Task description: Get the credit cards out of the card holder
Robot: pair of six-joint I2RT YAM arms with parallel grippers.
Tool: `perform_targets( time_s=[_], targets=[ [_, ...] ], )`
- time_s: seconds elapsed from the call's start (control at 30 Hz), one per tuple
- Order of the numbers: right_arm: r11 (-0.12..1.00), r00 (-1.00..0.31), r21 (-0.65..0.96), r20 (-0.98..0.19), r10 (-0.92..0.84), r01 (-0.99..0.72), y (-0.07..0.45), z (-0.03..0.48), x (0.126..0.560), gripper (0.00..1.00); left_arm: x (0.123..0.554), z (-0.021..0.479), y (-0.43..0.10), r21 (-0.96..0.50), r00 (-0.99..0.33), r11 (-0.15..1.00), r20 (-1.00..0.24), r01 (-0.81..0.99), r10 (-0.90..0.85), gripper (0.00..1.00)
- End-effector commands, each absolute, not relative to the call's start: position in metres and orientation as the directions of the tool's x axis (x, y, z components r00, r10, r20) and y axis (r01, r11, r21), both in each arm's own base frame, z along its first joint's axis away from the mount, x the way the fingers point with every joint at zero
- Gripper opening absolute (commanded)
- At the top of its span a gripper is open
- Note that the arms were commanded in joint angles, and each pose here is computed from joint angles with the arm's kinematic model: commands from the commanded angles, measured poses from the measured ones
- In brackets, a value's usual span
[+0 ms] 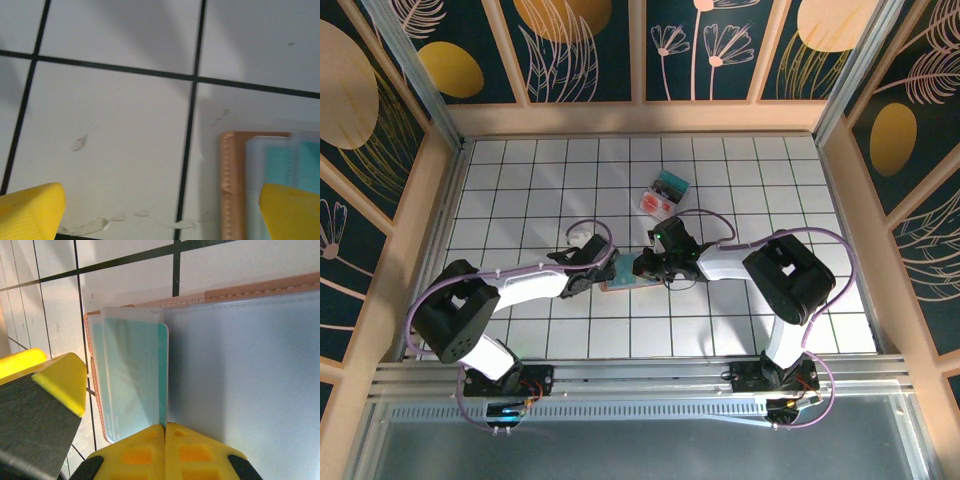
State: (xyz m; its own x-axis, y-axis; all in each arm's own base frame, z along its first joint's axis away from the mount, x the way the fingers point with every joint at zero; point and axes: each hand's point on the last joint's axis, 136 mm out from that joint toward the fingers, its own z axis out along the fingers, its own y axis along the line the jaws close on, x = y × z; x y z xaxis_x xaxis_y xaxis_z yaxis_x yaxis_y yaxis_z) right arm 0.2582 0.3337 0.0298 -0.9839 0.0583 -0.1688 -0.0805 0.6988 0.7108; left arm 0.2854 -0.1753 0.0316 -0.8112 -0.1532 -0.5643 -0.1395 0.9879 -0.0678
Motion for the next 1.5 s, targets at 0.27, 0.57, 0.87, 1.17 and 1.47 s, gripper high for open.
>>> perform_targets(
  time_s=[0.27,0.57,0.87,1.17,1.47],
  targets=[
    [0.717,-0.976,0.691,-0.204,0.080,-0.086,0.326,0.037,0.266,0.06,0.276,-0.003,-0.173,0.079,-0.865,0.991,-0.499,-0.109,-0.056,0.99],
    [0.626,-0.977,0.774,-0.191,0.097,-0.089,0.331,0.051,0.265,0.07,0.267,-0.011,-0.164,0.093,-0.874,0.988,-0.480,-0.127,-0.067,0.99],
    [0.634,-0.976,0.770,-0.186,0.115,-0.072,0.322,0.049,0.265,0.02,0.266,-0.010,-0.160,0.105,-0.872,0.985,-0.485,-0.137,-0.070,0.99],
    [0.648,-0.974,0.760,-0.182,0.131,-0.055,0.312,0.044,0.266,0.03,0.262,-0.008,-0.151,0.132,-0.870,0.980,-0.489,-0.147,-0.065,0.99],
    [0.613,-0.974,0.787,-0.187,0.127,-0.071,0.318,0.051,0.267,0.11,0.262,-0.013,-0.155,0.119,-0.875,0.983,-0.479,-0.140,-0.066,0.99]
  ],
)
